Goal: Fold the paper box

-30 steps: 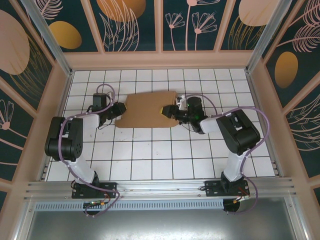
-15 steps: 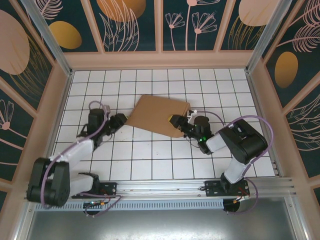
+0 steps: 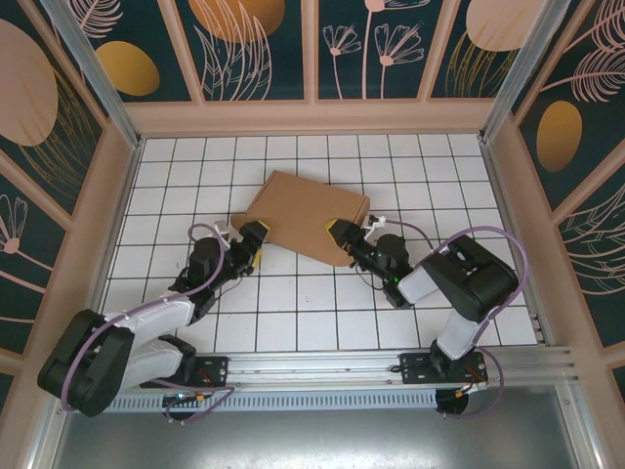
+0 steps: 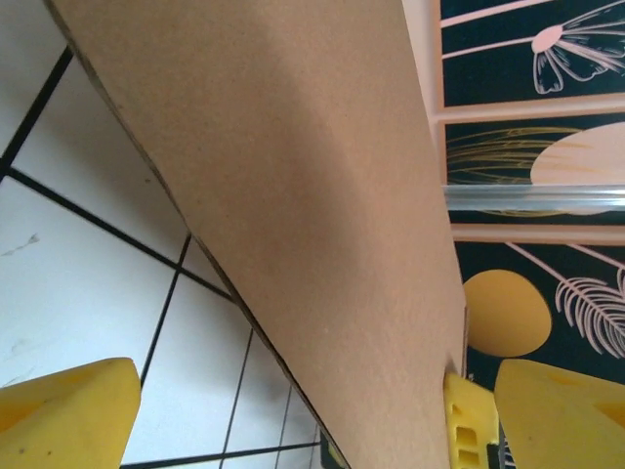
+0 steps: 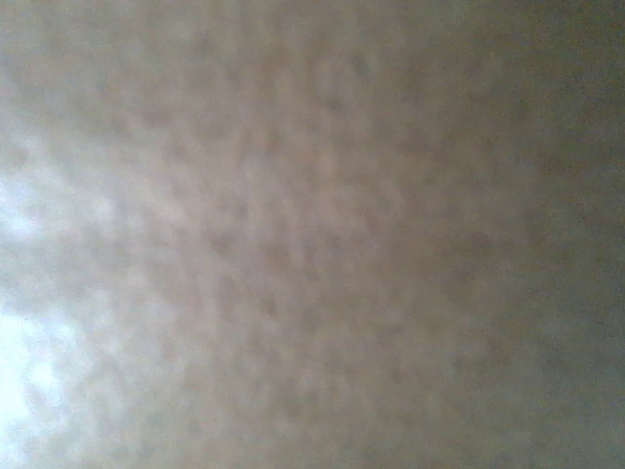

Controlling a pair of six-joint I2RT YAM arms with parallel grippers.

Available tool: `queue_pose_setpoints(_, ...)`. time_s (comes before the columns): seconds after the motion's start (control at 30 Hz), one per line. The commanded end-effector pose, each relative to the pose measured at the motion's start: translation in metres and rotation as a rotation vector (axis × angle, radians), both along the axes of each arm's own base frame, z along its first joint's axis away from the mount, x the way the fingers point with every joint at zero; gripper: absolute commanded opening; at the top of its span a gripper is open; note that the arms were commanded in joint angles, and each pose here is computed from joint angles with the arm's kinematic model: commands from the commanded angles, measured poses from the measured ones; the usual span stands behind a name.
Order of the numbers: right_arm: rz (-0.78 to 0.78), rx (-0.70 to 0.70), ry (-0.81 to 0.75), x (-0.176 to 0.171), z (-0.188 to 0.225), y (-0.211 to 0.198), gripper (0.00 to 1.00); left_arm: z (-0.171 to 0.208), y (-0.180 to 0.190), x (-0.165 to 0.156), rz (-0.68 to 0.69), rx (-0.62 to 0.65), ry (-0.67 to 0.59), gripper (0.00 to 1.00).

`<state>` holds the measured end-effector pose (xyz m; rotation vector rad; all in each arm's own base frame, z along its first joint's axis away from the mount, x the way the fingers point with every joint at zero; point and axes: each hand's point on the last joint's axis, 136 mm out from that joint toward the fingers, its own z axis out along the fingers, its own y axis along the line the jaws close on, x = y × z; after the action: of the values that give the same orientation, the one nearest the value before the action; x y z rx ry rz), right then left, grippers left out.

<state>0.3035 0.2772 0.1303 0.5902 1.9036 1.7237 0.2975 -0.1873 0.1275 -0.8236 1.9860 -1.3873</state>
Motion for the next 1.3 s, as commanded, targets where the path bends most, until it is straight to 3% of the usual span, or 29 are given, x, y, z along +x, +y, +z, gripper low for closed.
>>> queue_pose_setpoints(0.0,-0.008,0.124,-0.102,0.004,0.051,0.006,0.59,0.033,-0.01,0.016,0.005,-0.074,-0.099,0.94)
queue_pose_setpoints(0.37,0.056,0.248,-0.116,-0.013,0.093,0.031,0.58,0.091,-0.012,0.034,0.02,-0.07,-0.372,0.83)
queue_pose_setpoints(0.5,0.051,0.263,-0.113,-0.017,0.098,0.038,0.57,0.111,-0.01,0.033,0.034,-0.087,-0.429,0.73)
queue_pose_setpoints(0.7,0.067,0.298,-0.105,-0.024,0.101,0.048,0.57,0.112,-0.009,0.032,0.04,-0.108,-0.421,0.55)
queue_pose_setpoints(0.87,0.063,0.278,-0.114,-0.026,0.099,0.048,0.63,0.116,-0.006,0.03,0.05,-0.109,-0.424,0.53)
queue_pose_setpoints(1.1,0.051,0.168,-0.168,-0.025,0.098,0.039,0.79,0.124,-0.002,0.023,0.051,-0.104,-0.429,0.52)
queue_pose_setpoints(1.27,0.021,0.132,-0.231,-0.02,0.108,0.014,0.82,0.125,-0.001,0.016,0.034,-0.098,-0.43,0.51)
